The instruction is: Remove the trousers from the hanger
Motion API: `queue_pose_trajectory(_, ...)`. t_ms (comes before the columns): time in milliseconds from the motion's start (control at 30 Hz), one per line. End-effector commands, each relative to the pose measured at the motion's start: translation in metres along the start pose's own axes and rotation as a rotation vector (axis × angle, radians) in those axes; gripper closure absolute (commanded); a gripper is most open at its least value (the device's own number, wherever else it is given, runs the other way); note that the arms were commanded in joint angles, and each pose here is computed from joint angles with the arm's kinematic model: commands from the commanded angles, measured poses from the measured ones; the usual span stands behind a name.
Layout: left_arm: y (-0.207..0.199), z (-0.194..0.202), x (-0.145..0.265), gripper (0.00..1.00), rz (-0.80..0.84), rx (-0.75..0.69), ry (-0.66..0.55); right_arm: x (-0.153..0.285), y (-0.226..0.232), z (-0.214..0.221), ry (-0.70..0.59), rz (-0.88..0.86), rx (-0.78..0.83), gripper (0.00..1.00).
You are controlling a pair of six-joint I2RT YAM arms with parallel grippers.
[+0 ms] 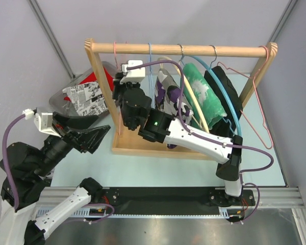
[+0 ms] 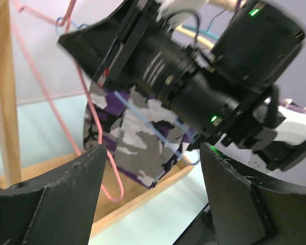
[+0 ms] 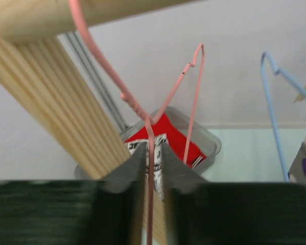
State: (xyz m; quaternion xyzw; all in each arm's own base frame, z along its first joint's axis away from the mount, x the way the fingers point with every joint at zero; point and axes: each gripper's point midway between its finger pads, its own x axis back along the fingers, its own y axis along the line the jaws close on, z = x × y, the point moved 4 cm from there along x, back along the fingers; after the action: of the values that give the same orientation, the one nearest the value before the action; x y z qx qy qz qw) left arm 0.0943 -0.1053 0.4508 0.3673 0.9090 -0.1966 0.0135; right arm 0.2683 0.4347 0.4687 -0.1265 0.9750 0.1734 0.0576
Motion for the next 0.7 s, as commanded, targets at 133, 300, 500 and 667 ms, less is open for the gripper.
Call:
queue_pose_trajectory(133, -0.018, -0.012, -0.014, 0.21, 0.099, 0.045, -0.007, 0.050, 0.008, -0.025, 0.093, -0.159, 0.116, 0.54)
queue_pose_trajectory(300, -0.028, -0.016, -0.021, 0.21, 0.161, 0.071, 0.001, 0.091, -0.010, -0.054, 0.066, -0.155, 0.254, 0.48)
queue_pose_trajectory(500, -0.043, -0.008, -0.041, 0.23, 0.285, 0.131, 0.051, 0.118, -0.032, -0.081, 0.080, -0.295, 0.273, 0.48)
queue_pose_trajectory(667, -0.049, 0.009, -0.060, 0.26, 0.371, 0.194, 0.115, 0.117, -0.050, -0.096, 0.103, -0.296, 0.323, 0.47)
